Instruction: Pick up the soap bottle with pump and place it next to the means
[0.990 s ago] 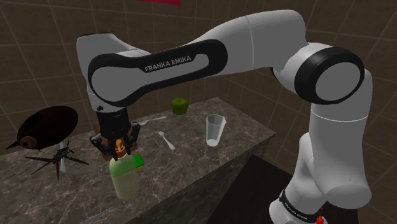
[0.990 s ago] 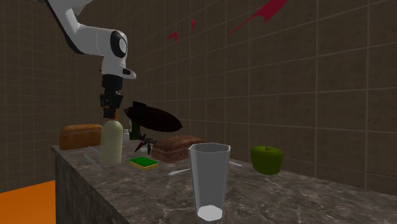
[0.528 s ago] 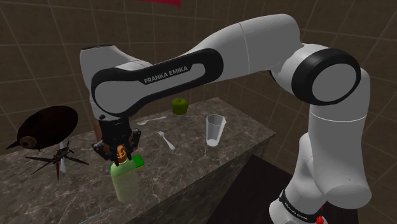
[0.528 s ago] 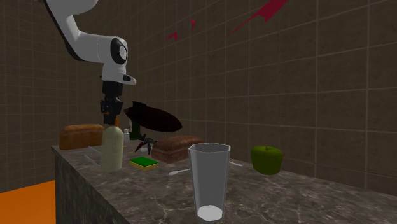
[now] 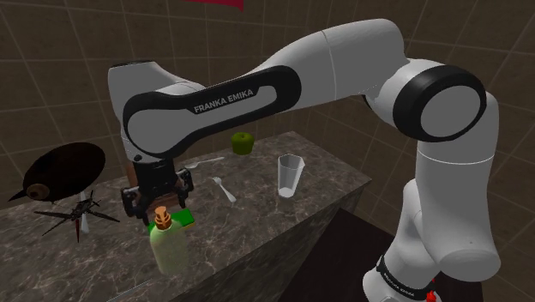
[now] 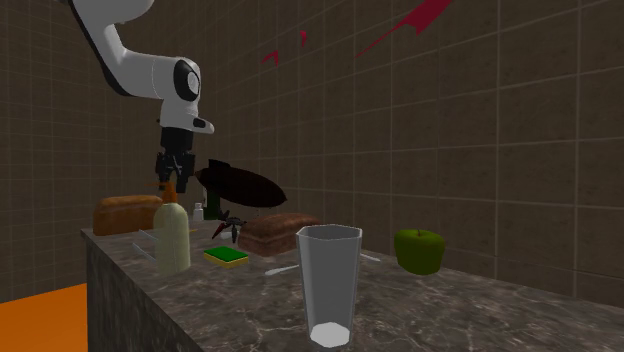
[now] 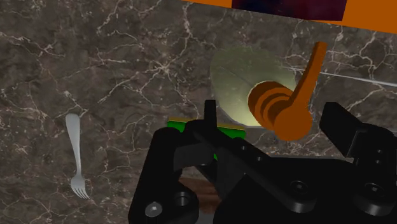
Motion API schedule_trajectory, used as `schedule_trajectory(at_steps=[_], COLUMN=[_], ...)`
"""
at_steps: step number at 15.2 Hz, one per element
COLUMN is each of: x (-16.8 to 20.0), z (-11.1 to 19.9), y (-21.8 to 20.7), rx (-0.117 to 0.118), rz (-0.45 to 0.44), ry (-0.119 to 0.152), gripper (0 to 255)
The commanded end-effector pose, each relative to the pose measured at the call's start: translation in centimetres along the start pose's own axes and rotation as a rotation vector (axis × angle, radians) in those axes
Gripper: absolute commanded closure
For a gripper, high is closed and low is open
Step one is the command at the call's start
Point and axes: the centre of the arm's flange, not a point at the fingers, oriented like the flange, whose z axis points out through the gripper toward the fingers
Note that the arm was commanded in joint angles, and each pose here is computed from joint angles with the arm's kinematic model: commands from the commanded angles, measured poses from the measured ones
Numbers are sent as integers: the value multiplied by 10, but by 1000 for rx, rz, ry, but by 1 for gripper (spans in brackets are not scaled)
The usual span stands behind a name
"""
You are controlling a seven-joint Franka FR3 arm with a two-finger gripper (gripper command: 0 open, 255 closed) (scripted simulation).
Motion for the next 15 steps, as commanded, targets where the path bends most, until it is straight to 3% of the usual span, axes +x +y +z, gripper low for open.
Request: schedule_trajectory(at_steps=[1, 3, 7, 15], x=[0, 0, 0, 0], z=[0, 0, -50, -50], y=[0, 0, 0, 0], rx=[0, 0, 0, 0], rz=[0, 0, 0, 0], ry=[0, 0, 0, 0], gripper=[0, 0, 0, 0])
